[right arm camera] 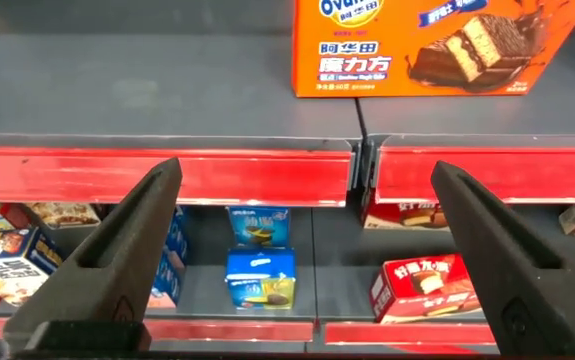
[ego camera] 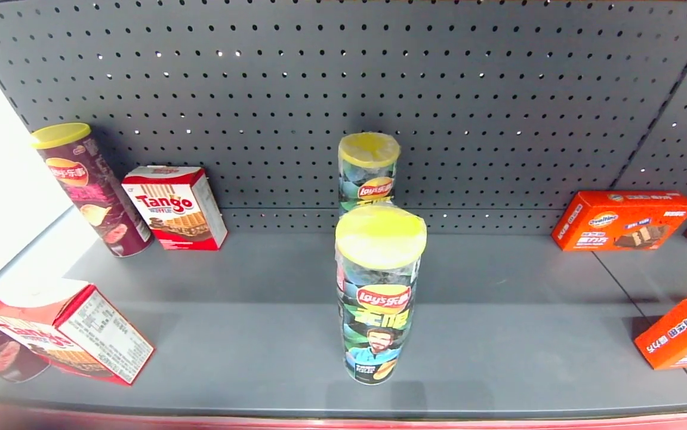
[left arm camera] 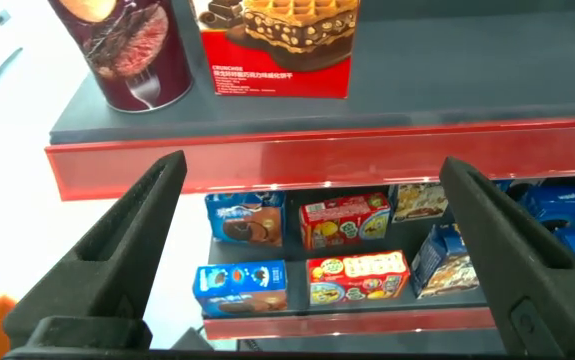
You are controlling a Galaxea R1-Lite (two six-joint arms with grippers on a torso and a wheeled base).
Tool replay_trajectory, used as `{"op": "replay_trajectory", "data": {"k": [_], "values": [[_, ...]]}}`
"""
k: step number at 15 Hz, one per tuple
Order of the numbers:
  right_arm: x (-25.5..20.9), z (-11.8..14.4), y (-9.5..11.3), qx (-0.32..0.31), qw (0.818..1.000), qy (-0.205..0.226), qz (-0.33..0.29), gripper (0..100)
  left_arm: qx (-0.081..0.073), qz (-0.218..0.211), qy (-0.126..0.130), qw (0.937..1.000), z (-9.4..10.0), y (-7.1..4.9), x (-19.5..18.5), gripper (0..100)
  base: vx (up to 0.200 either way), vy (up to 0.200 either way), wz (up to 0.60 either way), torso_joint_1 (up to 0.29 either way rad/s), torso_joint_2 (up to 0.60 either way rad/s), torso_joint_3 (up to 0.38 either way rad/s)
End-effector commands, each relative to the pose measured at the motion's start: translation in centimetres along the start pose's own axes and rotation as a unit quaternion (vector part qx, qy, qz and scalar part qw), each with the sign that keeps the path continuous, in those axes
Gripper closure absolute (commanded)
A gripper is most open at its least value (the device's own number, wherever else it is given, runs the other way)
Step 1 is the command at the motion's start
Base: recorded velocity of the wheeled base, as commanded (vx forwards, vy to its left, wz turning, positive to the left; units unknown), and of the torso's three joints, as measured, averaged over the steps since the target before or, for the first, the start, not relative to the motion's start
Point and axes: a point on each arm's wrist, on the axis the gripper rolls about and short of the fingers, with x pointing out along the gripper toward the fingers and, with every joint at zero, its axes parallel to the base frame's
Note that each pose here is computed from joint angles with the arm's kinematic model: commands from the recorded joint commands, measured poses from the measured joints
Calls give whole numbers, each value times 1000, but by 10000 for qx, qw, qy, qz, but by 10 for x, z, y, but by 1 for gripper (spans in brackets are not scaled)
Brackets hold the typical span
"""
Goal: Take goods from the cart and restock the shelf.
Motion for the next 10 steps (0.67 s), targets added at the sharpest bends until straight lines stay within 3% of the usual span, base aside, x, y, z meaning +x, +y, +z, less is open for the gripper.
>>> {"op": "replay_trajectory", "data": {"k": [1,10], "values": [[0,0,0,2,10000,-1,1,0,2,1,0,10000,0,0,0,0,0,0,0,0,0,0],[0,0,0,17,10000,-9,-6,0,2,1,7,10000,0,0,0,0,0,0,0,0,0,0]]}}
